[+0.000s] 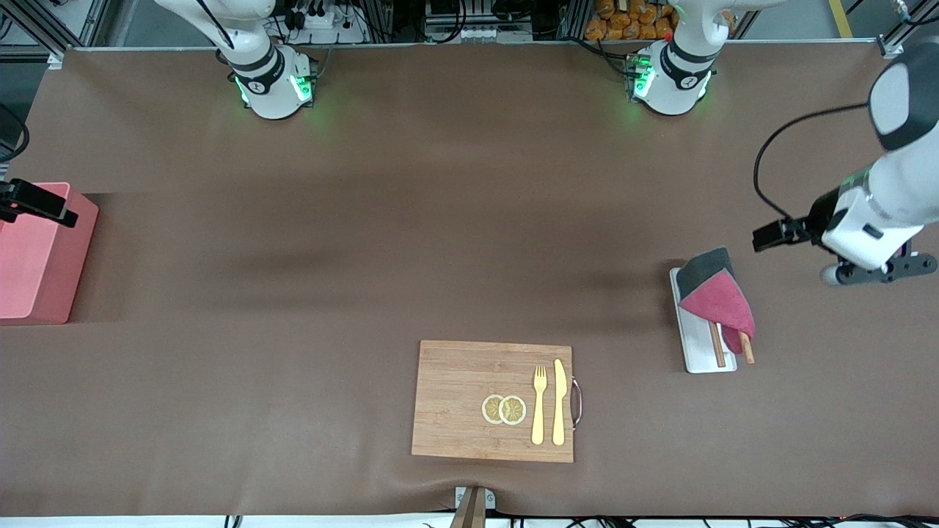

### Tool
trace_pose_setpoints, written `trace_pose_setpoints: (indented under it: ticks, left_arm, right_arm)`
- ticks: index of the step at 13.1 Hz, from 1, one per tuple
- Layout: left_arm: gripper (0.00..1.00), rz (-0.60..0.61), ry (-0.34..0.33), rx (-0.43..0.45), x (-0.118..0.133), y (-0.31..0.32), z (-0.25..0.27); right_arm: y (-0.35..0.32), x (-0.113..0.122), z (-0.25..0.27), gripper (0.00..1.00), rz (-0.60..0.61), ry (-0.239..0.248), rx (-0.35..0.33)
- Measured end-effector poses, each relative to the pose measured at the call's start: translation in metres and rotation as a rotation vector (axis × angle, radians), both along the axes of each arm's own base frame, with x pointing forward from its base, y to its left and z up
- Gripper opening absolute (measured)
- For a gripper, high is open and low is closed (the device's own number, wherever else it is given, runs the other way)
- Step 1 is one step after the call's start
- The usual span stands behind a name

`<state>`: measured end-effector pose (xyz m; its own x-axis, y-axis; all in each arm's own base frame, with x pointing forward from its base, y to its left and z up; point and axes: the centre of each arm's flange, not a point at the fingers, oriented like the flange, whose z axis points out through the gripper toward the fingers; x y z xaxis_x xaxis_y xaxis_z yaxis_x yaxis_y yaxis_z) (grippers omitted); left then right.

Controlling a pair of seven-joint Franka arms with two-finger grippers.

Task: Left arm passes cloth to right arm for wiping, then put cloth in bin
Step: 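Move the left gripper down over the pink cloth on the white tray, then close the left gripper on the pink cloth draped over the sticks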

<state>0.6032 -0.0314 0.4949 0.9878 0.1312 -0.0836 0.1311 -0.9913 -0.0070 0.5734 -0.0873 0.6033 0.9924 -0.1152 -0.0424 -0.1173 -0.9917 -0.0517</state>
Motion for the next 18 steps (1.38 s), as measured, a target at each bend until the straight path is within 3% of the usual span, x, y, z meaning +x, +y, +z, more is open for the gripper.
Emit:
trace_pose_setpoints:
  ticks: [7, 8, 9, 12, 18]
  left_arm:
    - [1.00, 0.073, 0.046, 0.000, 0.035, 0.008, -0.123]
    - [0.93, 0.088, 0.054, 0.001, 0.038, 0.008, -0.137]
    - [0.93, 0.101, 0.059, 0.002, 0.040, 0.008, -0.150]
    - [0.80, 0.113, 0.075, 0.002, 0.044, 0.009, -0.179]
    - [0.62, 0.123, 0.080, 0.003, 0.045, 0.015, -0.184]
  right_arm:
    - [-0.010, -0.002, -0.008, 1.00, -0.017, 0.017, 0.003]
    - [-0.010, -0.002, -0.008, 1.00, -0.017, 0.016, 0.003]
    - [-0.010, -0.002, -0.008, 1.00, -0.017, 0.016, 0.003]
    - [-0.009, -0.002, -0.008, 1.00, -0.016, 0.016, 0.003]
    - [-0.009, -0.002, -0.007, 1.00, -0.015, 0.015, 0.003]
